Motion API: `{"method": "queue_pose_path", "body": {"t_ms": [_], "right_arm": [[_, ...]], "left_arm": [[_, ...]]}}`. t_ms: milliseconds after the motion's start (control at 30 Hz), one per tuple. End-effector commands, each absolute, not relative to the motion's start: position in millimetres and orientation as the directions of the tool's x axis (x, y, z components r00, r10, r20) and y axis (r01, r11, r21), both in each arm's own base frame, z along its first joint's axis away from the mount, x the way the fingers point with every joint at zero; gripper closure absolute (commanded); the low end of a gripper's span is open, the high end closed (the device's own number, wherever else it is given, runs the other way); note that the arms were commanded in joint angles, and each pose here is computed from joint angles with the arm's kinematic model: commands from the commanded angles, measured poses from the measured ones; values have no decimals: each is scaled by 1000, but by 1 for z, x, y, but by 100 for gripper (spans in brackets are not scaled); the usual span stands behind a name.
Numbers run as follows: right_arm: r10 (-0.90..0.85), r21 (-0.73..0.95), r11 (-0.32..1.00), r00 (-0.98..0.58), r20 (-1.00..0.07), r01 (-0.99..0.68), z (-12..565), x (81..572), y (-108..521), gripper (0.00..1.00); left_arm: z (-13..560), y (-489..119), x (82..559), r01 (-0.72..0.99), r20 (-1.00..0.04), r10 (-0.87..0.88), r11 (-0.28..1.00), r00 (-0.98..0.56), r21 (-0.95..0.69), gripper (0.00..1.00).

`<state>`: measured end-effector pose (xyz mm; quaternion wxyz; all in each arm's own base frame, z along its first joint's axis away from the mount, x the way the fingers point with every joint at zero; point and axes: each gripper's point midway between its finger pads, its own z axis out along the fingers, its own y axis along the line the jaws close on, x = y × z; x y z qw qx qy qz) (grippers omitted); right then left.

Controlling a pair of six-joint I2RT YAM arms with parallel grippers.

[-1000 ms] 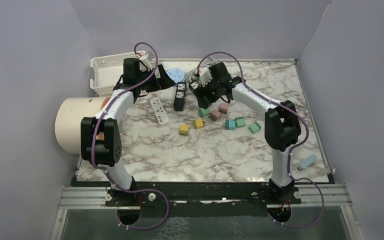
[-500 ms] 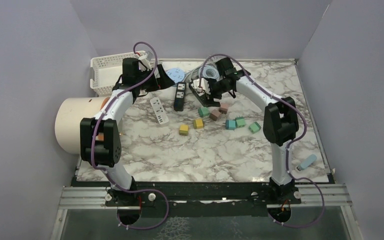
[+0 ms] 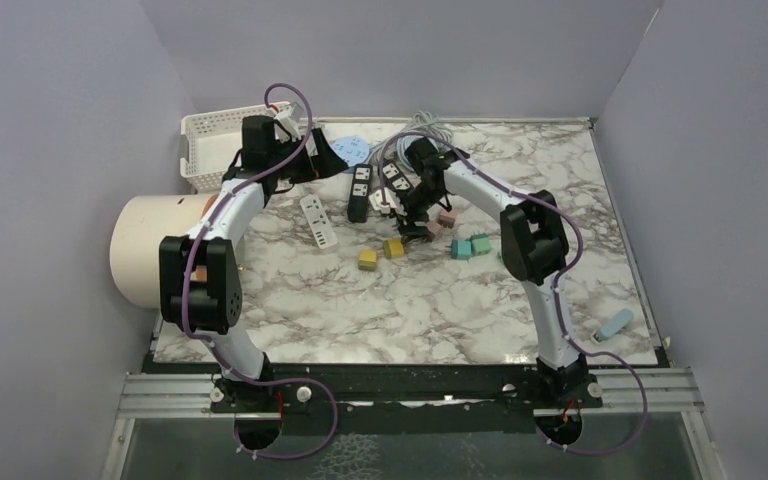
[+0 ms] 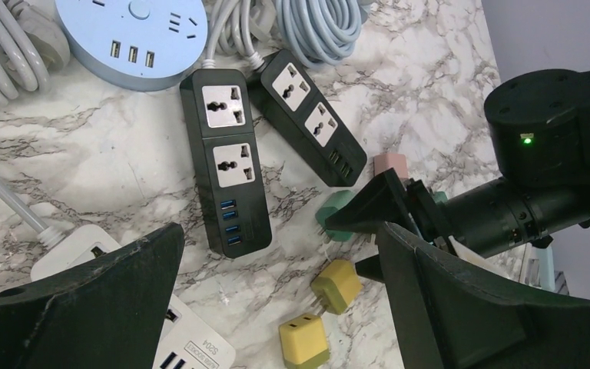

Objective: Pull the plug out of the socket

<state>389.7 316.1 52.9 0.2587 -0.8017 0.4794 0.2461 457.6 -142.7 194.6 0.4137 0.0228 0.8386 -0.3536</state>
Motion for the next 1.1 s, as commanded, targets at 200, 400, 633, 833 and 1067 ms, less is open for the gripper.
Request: {"method": "queue_pose_path", "body": {"t_ms": [200, 400, 633, 833, 1067], "right_arm": [[-633, -163, -432, 427, -645, -887, 26, 389, 317, 27], [-604, -244, -424, 473, -642, -872, 41, 404, 326, 27], [-608, -252, -406, 465, -644, -879, 44, 411, 325, 27], [-631, -196, -382, 410, -659, -903, 36, 409, 312, 27], [-661, -143, -353, 355, -661, -925, 25, 411, 302, 27]], "left_arm": [[211, -141, 456, 373, -735, -258, 729, -626, -574, 1], [212, -139, 457, 371, -736, -263, 729, -624, -575, 1], [212, -137, 457, 371, -736, -266, 728, -623, -577, 1], [213, -137, 457, 372, -735, -268, 725, -622, -580, 1], [214, -137, 457, 375, -736, -269, 723, -621, -580, 1]]}}
